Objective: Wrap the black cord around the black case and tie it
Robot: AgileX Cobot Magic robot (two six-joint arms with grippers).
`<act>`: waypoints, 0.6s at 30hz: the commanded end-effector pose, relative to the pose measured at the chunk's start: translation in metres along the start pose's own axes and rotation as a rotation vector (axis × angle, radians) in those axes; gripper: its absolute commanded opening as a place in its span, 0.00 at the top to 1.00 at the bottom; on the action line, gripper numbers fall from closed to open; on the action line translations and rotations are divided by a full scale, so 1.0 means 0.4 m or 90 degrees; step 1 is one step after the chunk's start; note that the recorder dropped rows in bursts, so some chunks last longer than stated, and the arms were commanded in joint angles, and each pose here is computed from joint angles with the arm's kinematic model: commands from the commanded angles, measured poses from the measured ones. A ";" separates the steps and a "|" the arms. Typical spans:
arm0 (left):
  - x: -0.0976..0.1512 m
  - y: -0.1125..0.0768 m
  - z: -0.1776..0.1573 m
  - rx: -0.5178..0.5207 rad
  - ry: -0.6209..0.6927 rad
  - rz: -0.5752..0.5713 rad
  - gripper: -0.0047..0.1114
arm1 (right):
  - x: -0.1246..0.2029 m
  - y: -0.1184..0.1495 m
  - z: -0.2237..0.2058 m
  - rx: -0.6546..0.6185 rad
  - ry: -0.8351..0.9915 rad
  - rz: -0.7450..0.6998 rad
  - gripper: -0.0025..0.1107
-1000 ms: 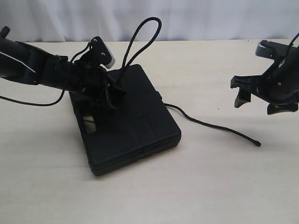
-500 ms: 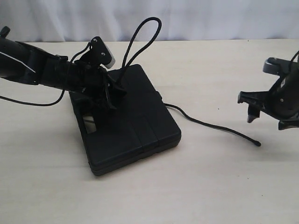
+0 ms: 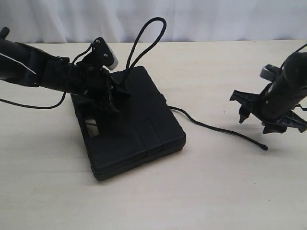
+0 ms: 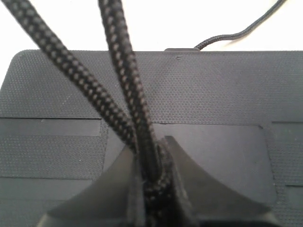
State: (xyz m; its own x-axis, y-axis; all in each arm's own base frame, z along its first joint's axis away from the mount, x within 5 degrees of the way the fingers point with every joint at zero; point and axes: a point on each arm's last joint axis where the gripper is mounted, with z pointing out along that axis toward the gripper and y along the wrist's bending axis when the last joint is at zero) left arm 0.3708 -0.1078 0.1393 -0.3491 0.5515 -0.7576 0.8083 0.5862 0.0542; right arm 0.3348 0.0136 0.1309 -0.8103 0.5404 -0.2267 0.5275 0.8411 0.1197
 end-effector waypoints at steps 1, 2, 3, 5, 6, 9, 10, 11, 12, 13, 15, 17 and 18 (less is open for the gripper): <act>-0.006 -0.003 -0.001 0.005 -0.009 0.016 0.96 | 0.011 0.066 -0.013 -0.040 -0.027 -0.065 0.46; -0.006 -0.003 -0.001 0.005 -0.009 0.016 0.96 | 0.014 0.077 -0.018 -0.040 -0.025 -0.085 0.46; -0.006 -0.003 -0.001 0.005 -0.009 0.016 0.96 | 0.015 0.096 -0.026 -0.043 -0.034 -0.157 0.46; -0.006 -0.003 -0.001 0.005 -0.009 0.016 0.96 | 0.017 0.115 -0.035 -0.042 -0.040 -0.324 0.46; -0.006 -0.003 -0.001 0.005 -0.009 0.016 0.96 | 0.021 0.121 -0.037 -0.039 -0.041 -0.433 0.46; -0.006 -0.003 -0.001 0.006 -0.009 0.017 0.96 | 0.029 0.116 -0.035 -0.030 -0.023 -0.641 0.47; -0.005 -0.003 -0.001 0.007 -0.007 0.020 0.96 | 0.033 0.112 -0.035 -0.026 -0.011 -0.757 0.47; -0.004 -0.004 -0.001 0.009 -0.004 0.027 0.96 | 0.034 0.111 -0.035 -0.025 -0.007 -0.802 0.47; 0.000 -0.006 -0.001 0.016 0.007 0.048 0.96 | 0.034 0.111 -0.035 -0.026 -0.008 -0.860 0.47; 0.005 -0.010 -0.001 0.026 0.021 0.077 0.96 | 0.034 0.111 -0.035 -0.025 -0.009 -0.882 0.50; 0.015 -0.020 -0.002 0.059 0.044 0.135 0.96 | 0.036 0.110 -0.029 -0.025 -0.002 -0.885 0.60; 0.018 -0.030 -0.003 0.088 0.047 0.157 0.96 | 0.044 0.104 -0.004 -0.022 0.037 -0.886 0.66; 0.017 -0.033 -0.004 0.097 0.045 0.160 0.96 | 0.049 0.101 0.010 -0.021 0.054 -0.890 0.66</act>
State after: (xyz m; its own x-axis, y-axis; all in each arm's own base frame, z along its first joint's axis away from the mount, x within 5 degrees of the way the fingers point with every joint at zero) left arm 0.3608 -0.1086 0.1339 -0.2235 0.6838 -0.6946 0.9039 0.4120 0.1147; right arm 0.3422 0.0580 0.1366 -0.6747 -0.7208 -0.1588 -0.7040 0.6931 -0.1547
